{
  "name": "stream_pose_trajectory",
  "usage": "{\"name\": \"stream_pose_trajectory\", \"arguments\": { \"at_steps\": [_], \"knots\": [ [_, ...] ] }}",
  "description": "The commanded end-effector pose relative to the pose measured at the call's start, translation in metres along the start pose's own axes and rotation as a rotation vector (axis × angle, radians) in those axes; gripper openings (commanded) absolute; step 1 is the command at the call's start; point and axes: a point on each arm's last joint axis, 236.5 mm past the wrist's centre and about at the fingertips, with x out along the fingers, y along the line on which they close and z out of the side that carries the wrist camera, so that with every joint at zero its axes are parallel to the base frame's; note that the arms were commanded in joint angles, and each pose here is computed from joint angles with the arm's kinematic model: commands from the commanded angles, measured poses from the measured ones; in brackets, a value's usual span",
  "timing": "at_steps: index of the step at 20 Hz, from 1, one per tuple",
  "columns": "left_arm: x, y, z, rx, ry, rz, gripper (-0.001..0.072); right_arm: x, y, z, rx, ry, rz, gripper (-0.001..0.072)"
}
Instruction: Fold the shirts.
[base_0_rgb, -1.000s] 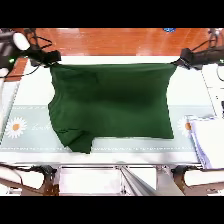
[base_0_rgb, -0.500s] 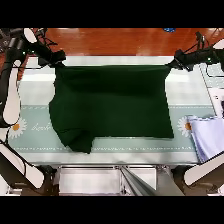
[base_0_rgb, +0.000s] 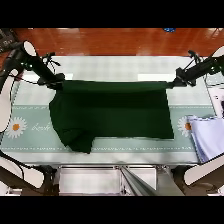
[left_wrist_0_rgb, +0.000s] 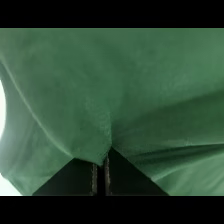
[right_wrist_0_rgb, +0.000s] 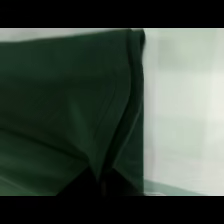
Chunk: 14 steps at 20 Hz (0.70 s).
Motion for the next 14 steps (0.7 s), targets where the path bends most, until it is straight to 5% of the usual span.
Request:
{"name": "stream_pose_trajectory", "arguments": {
  "at_steps": [1,6,7,8,9,14],
  "knots": [
    [0.006,-0.003,-0.022,0.014,0.084,-0.021,0.0026,0.021,-0.016,-0.033,0.034,0.120,-0.022,0.0019],
    [0.018,-0.004,-0.033,0.000,0.131,-0.035,0.0027,0.027,-0.024,-0.034,0.043,0.118,-0.042,0.0020],
    [0.024,-0.003,-0.041,-0.020,0.161,-0.035,0.0092,0.027,-0.024,-0.032,0.062,0.111,-0.045,0.0081],
    [0.026,-0.003,-0.051,-0.024,0.202,-0.036,0.0361,0.027,-0.024,-0.033,0.082,0.115,-0.045,0.0336],
    [0.024,0.001,-0.058,-0.017,0.236,-0.023,0.0506,0.025,-0.023,-0.036,0.078,0.123,-0.044,0.0416],
    [-0.033,0.017,-0.069,-0.053,0.116,0.020,0.0509,-0.039,-0.016,-0.032,0.067,-0.027,-0.076,0.0419]
  ]
}}
